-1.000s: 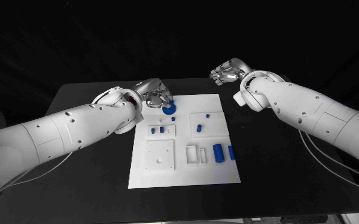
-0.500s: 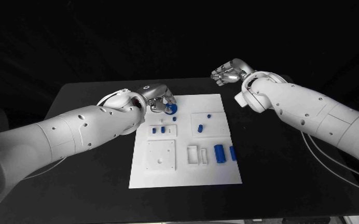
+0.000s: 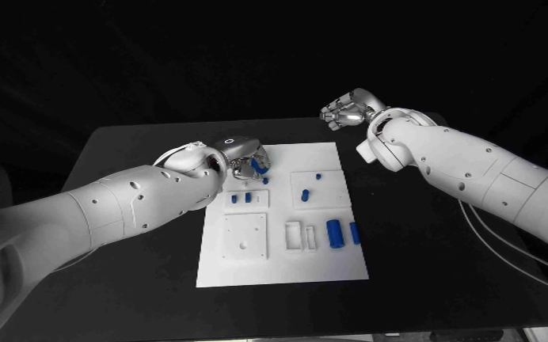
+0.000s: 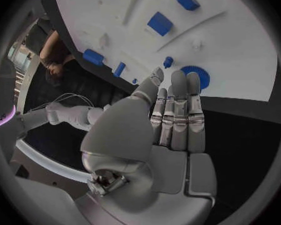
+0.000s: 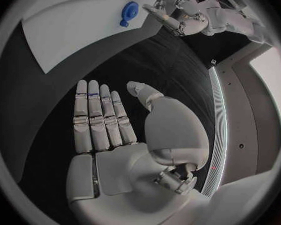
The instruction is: Assemble the parts on the task board
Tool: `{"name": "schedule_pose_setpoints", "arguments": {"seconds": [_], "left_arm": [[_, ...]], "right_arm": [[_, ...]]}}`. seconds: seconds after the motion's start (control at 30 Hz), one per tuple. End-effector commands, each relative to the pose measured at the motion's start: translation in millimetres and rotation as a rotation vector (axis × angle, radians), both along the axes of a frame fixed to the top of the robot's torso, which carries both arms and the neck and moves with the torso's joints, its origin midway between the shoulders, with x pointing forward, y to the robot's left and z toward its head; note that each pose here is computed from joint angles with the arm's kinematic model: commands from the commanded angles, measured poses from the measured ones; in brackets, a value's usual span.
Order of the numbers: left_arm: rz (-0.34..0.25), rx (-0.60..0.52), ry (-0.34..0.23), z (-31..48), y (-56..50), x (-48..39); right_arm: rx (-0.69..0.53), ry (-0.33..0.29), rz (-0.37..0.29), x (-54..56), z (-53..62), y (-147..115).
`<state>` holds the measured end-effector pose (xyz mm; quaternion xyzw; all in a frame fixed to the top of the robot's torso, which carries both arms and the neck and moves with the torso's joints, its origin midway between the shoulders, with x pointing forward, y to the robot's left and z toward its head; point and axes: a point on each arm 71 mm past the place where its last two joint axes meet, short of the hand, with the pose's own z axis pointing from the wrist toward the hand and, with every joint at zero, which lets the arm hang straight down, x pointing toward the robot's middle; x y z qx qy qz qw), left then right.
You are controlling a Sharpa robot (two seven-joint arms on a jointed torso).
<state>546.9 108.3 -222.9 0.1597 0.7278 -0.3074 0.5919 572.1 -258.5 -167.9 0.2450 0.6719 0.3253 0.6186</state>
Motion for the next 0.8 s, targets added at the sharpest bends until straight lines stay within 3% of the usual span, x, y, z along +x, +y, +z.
{"name": "schedule_pose_setpoints", "arguments": {"seconds": [0.03,0.57,0.8], "left_arm": [[-0.037,0.027,0.011,-4.7,-4.5,-2.7],[-0.019,0.044,0.032,-23.9,-4.8,-1.6],[-0.008,0.046,0.031,-28.6,-3.0,0.1]], "right_arm": [[0.004,-0.001,0.01,-0.3,1.1,2],[0.006,-0.005,0.017,-1.7,2.9,4],[0.007,-0.005,0.019,-1.7,2.9,6]]}}
